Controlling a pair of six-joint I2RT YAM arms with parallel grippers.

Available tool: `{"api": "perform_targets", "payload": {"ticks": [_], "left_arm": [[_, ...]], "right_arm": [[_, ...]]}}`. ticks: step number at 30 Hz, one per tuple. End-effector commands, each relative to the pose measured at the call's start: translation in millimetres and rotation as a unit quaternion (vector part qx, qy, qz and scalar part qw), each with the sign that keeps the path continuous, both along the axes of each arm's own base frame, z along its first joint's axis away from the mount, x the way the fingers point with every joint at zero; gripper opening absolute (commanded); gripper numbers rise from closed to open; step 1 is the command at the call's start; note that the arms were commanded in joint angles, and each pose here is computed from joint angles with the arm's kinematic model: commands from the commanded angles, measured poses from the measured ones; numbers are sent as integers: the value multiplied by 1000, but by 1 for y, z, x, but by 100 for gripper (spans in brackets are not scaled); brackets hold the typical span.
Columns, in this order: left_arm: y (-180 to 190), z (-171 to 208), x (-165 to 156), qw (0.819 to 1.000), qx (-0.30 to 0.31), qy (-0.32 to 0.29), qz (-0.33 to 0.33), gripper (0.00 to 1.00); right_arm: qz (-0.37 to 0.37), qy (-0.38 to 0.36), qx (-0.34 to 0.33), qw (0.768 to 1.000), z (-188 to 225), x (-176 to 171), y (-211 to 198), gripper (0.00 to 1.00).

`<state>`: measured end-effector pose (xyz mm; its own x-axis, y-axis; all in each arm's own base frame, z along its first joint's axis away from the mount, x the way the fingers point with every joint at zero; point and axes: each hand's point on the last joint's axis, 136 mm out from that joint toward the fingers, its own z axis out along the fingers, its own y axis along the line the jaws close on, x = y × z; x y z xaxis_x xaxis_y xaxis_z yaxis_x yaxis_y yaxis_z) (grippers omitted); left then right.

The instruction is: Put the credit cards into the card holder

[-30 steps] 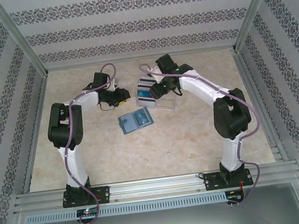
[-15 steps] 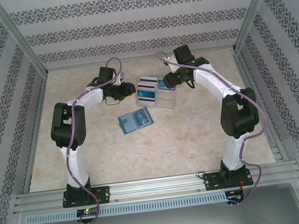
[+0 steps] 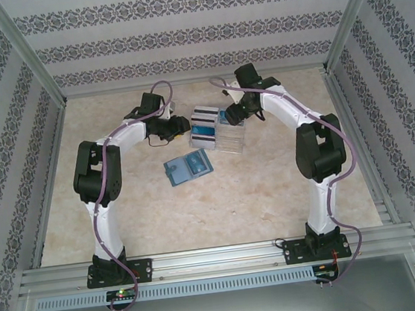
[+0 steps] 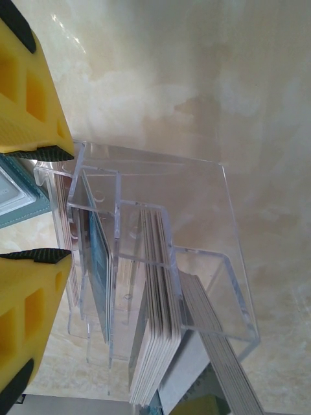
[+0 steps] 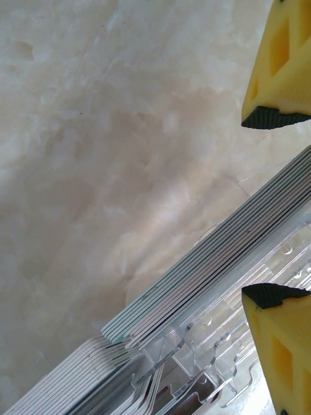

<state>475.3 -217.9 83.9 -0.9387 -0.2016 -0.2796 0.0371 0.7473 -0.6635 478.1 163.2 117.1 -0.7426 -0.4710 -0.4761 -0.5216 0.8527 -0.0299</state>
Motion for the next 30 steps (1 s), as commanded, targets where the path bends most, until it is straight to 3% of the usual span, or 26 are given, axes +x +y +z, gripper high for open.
{"api": "perform_targets", "payload": {"ticks": [1, 30], "left_arm": [[-5, -5, -2, 1000, 11, 5, -11, 42], [-6, -2, -3, 1000, 8, 5, -12, 43]], "right_arm": [[7, 1, -20, 1000, -2, 2, 1, 66], [-28, -63, 0, 998, 44, 18, -9, 61]]}}
